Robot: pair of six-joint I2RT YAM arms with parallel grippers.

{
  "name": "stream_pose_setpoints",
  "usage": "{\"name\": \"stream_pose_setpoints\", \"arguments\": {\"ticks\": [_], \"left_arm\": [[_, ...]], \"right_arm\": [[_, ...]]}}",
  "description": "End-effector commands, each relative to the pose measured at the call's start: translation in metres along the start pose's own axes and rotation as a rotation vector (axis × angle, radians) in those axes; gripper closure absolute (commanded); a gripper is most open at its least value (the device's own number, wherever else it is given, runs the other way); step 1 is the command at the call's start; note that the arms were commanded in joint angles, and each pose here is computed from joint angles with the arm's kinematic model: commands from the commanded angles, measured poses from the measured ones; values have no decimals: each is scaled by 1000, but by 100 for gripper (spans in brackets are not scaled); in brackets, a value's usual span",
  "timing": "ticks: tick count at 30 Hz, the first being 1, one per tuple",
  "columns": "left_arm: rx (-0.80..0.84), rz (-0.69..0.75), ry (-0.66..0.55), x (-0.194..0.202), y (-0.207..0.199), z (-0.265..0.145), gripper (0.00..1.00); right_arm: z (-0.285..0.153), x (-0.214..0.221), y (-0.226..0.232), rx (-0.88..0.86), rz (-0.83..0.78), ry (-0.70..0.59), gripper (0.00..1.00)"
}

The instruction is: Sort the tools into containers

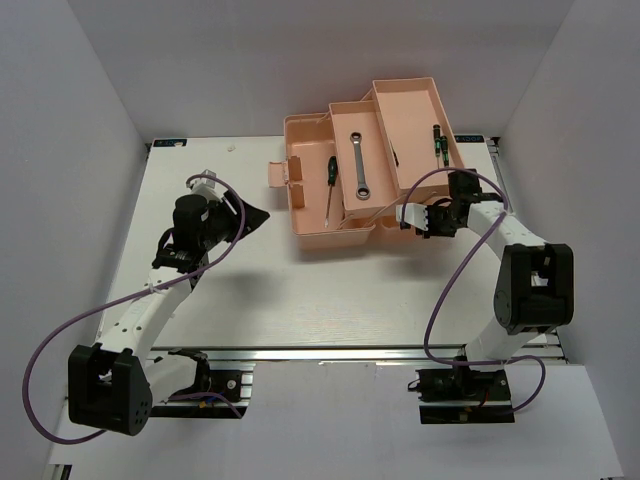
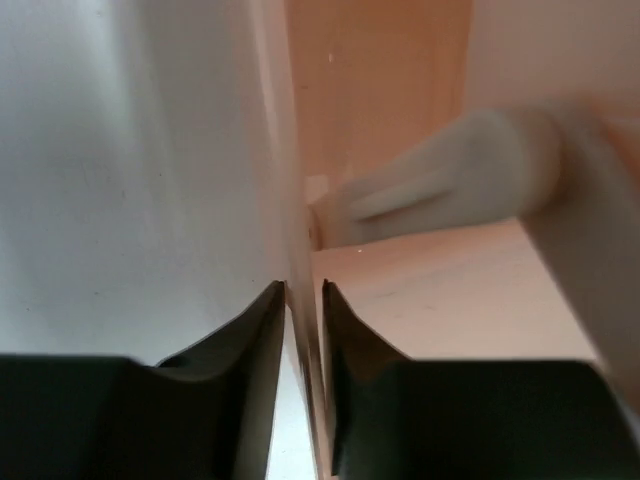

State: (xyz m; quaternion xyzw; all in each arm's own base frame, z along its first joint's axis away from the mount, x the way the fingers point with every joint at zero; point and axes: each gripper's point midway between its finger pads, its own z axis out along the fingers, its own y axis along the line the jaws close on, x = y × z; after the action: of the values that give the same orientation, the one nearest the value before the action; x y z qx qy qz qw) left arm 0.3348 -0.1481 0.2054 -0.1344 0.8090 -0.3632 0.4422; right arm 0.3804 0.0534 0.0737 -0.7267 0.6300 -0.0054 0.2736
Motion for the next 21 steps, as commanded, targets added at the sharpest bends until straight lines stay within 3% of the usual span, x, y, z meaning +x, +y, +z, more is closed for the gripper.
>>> {"name": "stream_pose_setpoints", "arguments": {"ticks": [1,4,7,15,21], "left_arm": [[47,27,-40,-17,-19,-6,39],[74,27,-42,-23,-28,-3,39],[106,31,-38,-32,-39,3,39],[236,60,-32,-67,-79,35,39],[307,79,-28,-82,-102,50,39]], "right_arm": [[-26,-10,-32,103,-70,5,76],[-44,-23,-37,146,-98,-26,93],[-65,-40,-44,196,-130,-67,100],[-122,-98,-83,358,-270,-101,100],[-125,-118,-96,314,-301,-58,100]]}}
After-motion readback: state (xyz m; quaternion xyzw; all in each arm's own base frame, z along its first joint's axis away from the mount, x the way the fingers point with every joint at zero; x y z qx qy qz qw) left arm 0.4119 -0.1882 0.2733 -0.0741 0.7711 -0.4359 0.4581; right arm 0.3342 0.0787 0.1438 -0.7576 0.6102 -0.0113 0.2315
